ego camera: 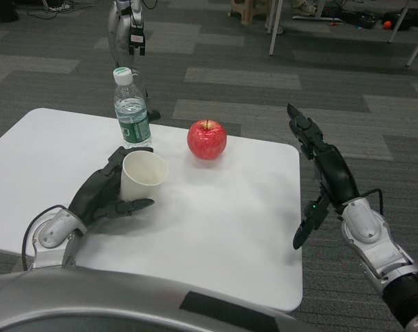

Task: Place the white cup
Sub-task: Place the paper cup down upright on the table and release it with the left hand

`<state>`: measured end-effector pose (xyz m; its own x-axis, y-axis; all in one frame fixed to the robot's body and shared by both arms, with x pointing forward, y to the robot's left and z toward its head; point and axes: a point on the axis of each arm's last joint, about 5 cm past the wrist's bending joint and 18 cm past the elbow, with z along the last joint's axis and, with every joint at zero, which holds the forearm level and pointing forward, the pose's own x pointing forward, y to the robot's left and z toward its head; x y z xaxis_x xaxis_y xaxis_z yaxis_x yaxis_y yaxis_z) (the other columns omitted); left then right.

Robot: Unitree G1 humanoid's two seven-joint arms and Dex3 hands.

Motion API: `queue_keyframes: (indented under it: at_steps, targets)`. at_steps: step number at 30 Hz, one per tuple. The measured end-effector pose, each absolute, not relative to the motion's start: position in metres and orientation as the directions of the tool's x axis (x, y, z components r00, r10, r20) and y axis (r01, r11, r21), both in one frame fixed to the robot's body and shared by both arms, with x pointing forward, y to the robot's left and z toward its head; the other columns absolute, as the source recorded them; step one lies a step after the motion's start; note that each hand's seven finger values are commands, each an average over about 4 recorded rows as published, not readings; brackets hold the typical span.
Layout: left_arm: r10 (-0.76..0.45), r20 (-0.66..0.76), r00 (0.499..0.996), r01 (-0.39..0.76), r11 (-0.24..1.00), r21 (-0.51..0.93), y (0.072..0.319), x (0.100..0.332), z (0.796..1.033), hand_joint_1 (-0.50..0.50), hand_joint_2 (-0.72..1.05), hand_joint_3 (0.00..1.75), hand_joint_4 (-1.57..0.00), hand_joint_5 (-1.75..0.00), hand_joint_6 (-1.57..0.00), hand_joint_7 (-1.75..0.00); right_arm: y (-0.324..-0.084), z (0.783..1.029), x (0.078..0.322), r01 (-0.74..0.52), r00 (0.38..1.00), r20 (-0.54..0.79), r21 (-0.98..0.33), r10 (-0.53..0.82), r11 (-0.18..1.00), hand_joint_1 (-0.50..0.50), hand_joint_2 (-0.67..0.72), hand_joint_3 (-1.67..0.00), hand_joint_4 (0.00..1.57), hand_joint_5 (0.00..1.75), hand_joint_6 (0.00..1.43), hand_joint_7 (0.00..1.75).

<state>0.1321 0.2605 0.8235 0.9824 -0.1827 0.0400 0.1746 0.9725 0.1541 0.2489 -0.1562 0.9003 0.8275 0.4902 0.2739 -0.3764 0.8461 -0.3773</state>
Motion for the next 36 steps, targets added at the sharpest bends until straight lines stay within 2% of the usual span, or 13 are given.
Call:
queue_keyframes:
  at_steps: [3,7,13,17,21,23,27,31,36]
  targets:
    - [-0.183,0.04,0.982,0.175,0.972,0.155,0.2606,0.132,0.8236,-0.5,1.05,0.09,0.0,-1.64,0.0,-0.84,-0.1562,0.9003,0.2489,-0.376,0.827,0.274,-0.377,0.49,0.846,-0.5,0.72,0.0,0.0,0.0,0.0,0.0]
    - [-0.184,0.041,0.982,0.176,0.972,0.155,0.2606,0.1321,0.8236,-0.5,1.05,0.09,0.0,-1.64,0.0,-0.84,-0.1562,0.9003,0.2489,-0.376,0.827,0.274,-0.377,0.49,0.846,-0.46,0.72,0.0,0.0,0.0,0.0,0.0]
    - [-0.191,0.041,0.981,0.183,0.971,0.155,0.2599,0.1327,0.8236,-0.5,1.05,0.09,0.0,-1.64,0.0,-0.87,-0.1562,0.9003,0.2489,-0.376,0.827,0.274,-0.377,0.49,0.846,-0.48,0.72,0.0,0.0,0.0,0.0,0.0]
    - [-0.192,0.041,0.981,0.183,0.971,0.155,0.2599,0.1328,0.8236,-0.5,1.05,0.09,0.0,-1.54,0.0,-1.13,-0.1562,0.9003,0.2489,-0.376,0.827,0.274,-0.377,0.49,0.846,-0.48,0.72,0.0,0.0,0.0,0.0,0.0]
    - [-0.192,0.041,0.981,0.183,0.971,0.155,0.2599,0.1328,0.8236,-0.5,1.05,0.09,0.0,-1.54,-0.01,-1.41,-0.1562,0.9003,0.2489,-0.376,0.827,0.274,-0.377,0.49,0.846,-0.49,0.72,0.0,0.0,0.0,0.0,0.0]
    - [-0.192,0.041,0.981,0.183,0.971,0.155,0.2599,0.1328,0.8236,-0.5,1.05,0.09,0.0,-1.54,-0.04,-1.5,-0.1562,0.9003,0.2489,-0.376,0.827,0.274,-0.377,0.49,0.846,-0.49,0.72,0.0,0.0,0.0,0.0,0.0]
    - [-0.192,0.041,0.981,0.183,0.971,0.155,0.2599,0.1328,0.8237,-0.48,1.03,0.09,0.0,-1.54,-0.15,-1.54,-0.1562,0.9003,0.2489,-0.376,0.827,0.274,-0.377,0.49,0.846,-0.46,0.72,0.0,0.0,0.0,0.0,0.0]
    - [-0.192,0.041,0.981,0.183,0.971,0.156,0.2599,0.1329,0.8238,-0.36,0.83,0.09,0.0,-1.54,-0.32,-1.57,-0.1562,0.9003,0.2489,-0.376,0.827,0.274,-0.377,0.49,0.846,-0.5,0.72,0.0,0.0,0.0,0.0,0.0]
    - [-0.193,0.044,0.98,0.184,0.97,0.158,0.2599,0.1331,0.8244,-0.37,0.72,0.09,0.0,-1.54,-0.46,-1.66,-0.1562,0.9003,0.2489,-0.376,0.828,0.274,-0.377,0.49,0.846,-0.5,0.72,0.0,0.0,0.0,0.0,0.0]
